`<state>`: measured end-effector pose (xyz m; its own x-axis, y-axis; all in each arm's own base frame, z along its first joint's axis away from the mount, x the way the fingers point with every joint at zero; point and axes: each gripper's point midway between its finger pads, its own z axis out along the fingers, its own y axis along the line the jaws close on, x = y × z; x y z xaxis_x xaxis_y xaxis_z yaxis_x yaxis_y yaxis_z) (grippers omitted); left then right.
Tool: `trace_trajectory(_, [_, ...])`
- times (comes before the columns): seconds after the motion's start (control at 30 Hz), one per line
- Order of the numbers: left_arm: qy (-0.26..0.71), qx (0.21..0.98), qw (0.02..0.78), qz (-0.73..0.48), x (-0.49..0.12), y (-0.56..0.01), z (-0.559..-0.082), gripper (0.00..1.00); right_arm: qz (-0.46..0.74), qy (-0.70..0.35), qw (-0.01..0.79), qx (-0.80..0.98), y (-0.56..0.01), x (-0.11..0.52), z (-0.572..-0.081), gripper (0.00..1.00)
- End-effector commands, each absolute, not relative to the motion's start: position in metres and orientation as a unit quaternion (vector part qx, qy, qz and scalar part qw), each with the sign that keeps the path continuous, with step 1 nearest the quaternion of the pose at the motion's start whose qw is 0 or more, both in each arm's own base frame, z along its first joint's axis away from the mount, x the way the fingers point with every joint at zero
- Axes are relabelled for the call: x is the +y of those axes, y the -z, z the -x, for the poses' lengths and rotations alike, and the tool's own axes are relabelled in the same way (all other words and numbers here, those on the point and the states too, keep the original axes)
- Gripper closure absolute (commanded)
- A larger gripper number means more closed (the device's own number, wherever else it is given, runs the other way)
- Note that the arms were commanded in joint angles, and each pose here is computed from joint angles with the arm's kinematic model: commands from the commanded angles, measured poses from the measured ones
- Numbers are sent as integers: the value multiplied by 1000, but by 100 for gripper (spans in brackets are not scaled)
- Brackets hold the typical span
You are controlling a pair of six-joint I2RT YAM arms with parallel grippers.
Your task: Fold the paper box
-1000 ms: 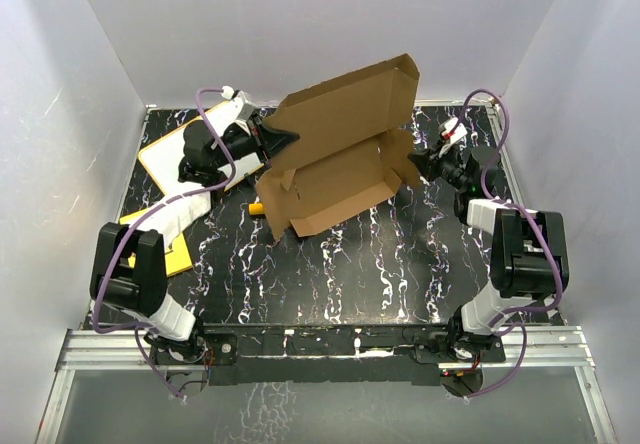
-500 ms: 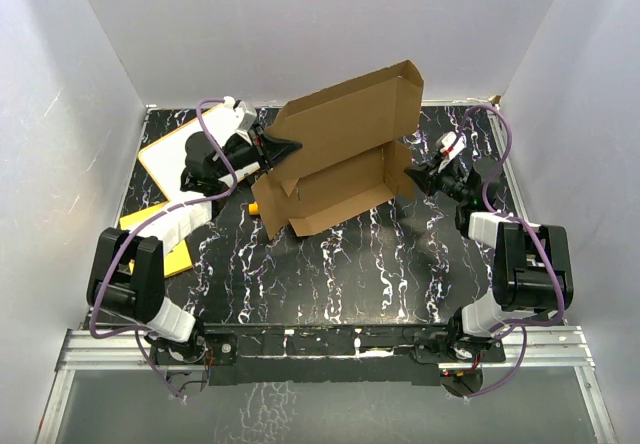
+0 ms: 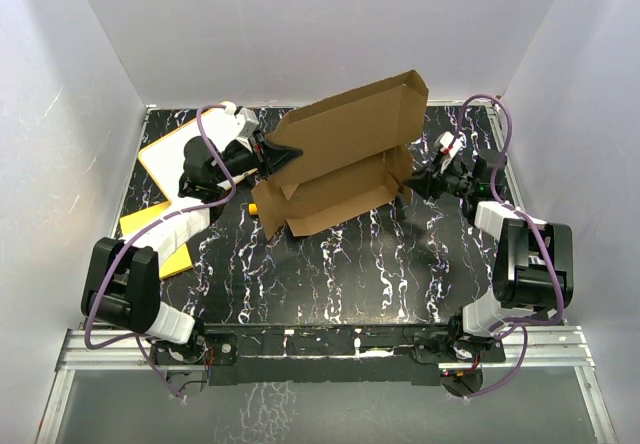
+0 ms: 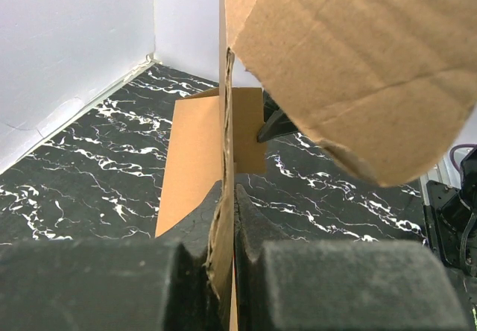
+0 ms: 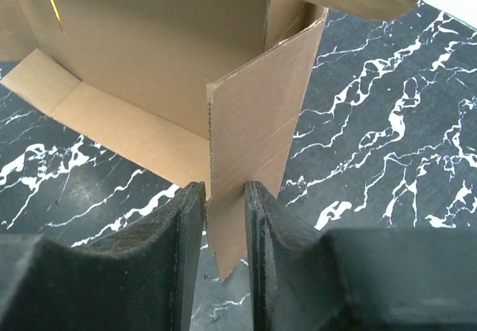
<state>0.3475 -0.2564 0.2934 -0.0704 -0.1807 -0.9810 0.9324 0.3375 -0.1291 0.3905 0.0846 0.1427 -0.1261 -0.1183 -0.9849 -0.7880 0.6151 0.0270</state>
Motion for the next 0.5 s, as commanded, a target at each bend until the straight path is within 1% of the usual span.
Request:
trace_trajectory(0.0, [466, 557, 587, -358, -256, -292, -332, 100, 366, -302, 576, 666, -157, 76, -388, 64])
trace_trajectory(0.2, [463, 556, 590, -358, -256, -294, -333, 100, 389, -299, 578, 652, -168, 63, -384, 48])
trace_trajectory(0.3, [463, 556, 590, -358, -256, -294, -333, 100, 409, -287, 578, 645, -173, 53, -381, 36])
trace_trajectory(0.47, [462, 556, 589, -360, -256, -293, -333, 100, 432, -259, 591, 630, -199, 32, -382, 24])
